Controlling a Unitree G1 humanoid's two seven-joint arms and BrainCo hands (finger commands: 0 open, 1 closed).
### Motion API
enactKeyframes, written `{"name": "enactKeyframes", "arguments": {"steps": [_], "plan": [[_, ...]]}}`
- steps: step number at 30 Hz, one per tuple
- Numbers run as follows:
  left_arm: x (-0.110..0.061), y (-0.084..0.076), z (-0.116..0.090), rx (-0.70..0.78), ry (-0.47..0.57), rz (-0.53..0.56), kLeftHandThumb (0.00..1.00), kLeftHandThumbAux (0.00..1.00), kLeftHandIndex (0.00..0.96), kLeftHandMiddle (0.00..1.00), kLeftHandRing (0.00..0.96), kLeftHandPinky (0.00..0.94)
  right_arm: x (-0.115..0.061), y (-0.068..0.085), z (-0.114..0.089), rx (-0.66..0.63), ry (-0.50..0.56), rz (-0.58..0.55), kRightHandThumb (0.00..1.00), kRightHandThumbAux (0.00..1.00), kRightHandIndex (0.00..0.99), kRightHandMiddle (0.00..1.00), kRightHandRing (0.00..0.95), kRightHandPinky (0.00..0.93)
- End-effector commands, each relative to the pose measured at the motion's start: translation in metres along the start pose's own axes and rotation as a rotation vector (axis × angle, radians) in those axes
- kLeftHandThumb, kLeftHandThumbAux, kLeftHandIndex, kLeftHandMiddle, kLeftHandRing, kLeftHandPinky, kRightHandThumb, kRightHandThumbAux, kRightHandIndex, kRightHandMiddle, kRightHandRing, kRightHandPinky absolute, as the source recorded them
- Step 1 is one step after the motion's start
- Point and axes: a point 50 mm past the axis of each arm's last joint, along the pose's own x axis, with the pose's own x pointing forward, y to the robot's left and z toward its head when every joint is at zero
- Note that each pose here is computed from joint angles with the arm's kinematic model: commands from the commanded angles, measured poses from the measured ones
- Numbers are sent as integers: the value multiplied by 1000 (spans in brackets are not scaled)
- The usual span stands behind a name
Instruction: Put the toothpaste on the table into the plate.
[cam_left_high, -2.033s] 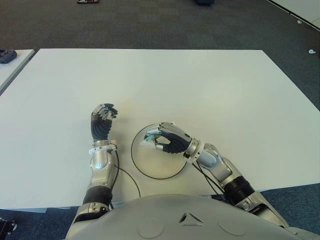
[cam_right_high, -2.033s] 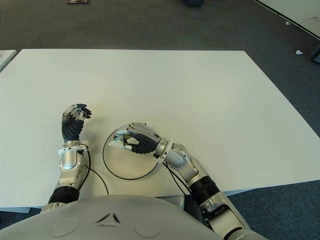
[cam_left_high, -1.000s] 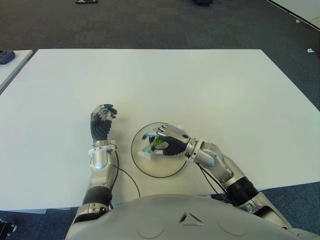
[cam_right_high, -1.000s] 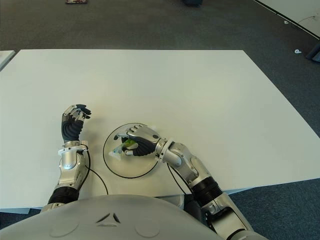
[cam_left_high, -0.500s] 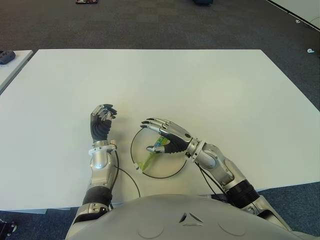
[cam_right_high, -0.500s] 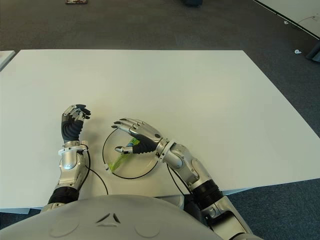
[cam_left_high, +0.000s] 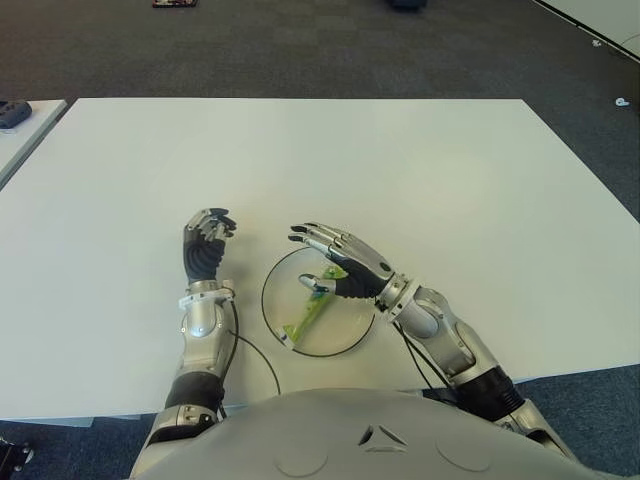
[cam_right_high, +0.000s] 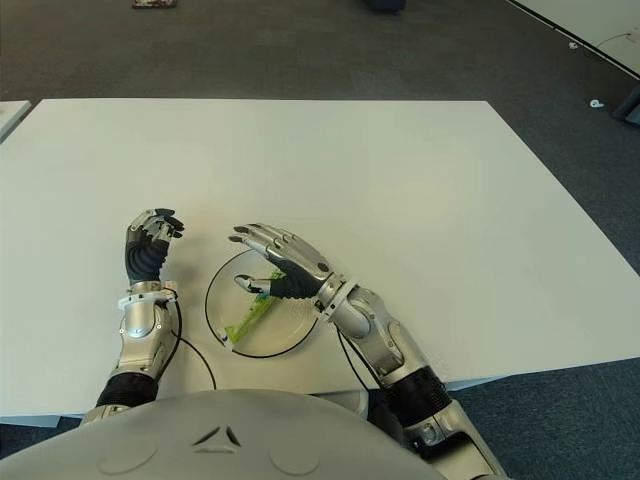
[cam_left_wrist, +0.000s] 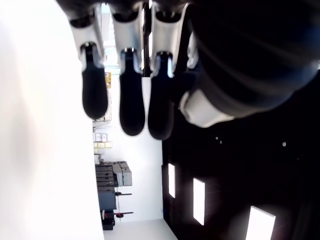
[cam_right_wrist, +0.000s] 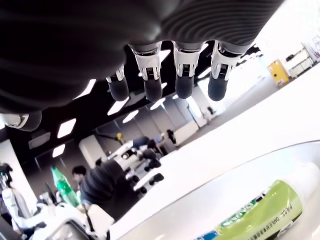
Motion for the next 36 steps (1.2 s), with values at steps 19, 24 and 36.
{"name": "enactKeyframes", "arguments": {"steps": [19,24,36], "plan": [[-8,3,-11,-3,51,-2,689,718,430,551,544,526,-13,-21,-23,630,17,-604,411,499,124,103,79,157],[-8,3,-9,-2,31,-5,688,717,429,546,540,526,-18,-25,-37,783,92,-891,644,675,371,355,339,396],[-8,4,-11,14,36,4,688,718,429,550,545,522,-25,-26,-51,774,284,-1129,837,682,462,453,518,522]]}}
